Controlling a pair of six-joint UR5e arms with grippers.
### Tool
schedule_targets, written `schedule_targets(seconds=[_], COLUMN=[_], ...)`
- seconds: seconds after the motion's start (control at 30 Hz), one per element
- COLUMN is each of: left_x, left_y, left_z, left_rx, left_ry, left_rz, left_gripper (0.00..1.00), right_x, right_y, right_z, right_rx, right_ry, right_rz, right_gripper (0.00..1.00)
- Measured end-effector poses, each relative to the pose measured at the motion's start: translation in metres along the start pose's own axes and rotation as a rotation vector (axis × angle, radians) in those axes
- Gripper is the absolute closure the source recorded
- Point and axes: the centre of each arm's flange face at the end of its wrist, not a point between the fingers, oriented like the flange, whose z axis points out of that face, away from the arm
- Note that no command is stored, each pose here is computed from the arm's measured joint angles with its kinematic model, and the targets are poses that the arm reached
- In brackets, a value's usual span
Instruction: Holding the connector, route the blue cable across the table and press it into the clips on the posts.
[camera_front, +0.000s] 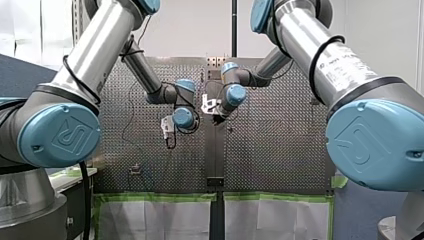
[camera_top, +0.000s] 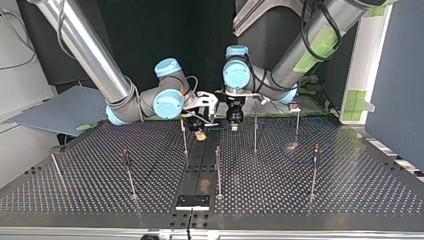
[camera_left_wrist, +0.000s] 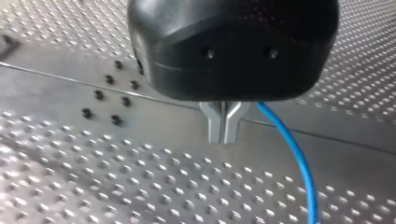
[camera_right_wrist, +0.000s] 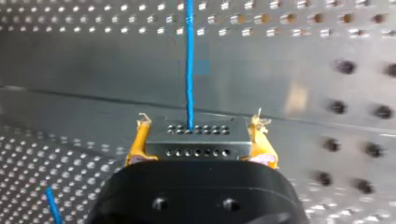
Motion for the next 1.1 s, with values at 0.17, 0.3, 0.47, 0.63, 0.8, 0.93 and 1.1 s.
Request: schedule_targets(seconds=[0.17, 0.3, 0.47, 0.63, 0.8, 0.93, 1.1], left_x=[-0.025, -0.043, -0.067, -0.096, -0.114, -0.117, -0.113], left_y=[-0.006, -0.009, -0.010, -0.014, -0.021, -0.024, -0.018], left_z=[-0.006, -0.010, -0.016, -0.022, -0.022, -0.023, -0.027], left_rx=[0.012, 0.017, -0.002, -0.023, -0.020, -0.024, -0.064], left_ry=[-0.038, -0.064, -0.108, -0.162, -0.192, -0.188, -0.157], left_rz=[-0.013, -0.023, -0.039, -0.049, -0.061, -0.071, -0.088], left_gripper=[1.00, 1.00, 1.00, 1.00, 1.00, 1.00, 1.00], right_x=[0.022, 0.039, 0.062, 0.080, 0.088, 0.096, 0.105], right_y=[-0.005, -0.006, -0.004, -0.006, -0.009, -0.010, -0.012], right_z=[-0.015, -0.027, -0.043, -0.060, -0.070, -0.080, -0.093], right_rx=[0.006, 0.006, 0.004, 0.005, 0.009, 0.010, 0.014], right_ry=[0.022, 0.037, 0.061, 0.069, 0.062, 0.056, 0.050], right_rz=[0.003, 0.004, 0.006, 0.007, 0.006, 0.014, 0.019], right_gripper=[1.00, 1.00, 1.00, 1.00, 1.00, 1.00, 1.00])
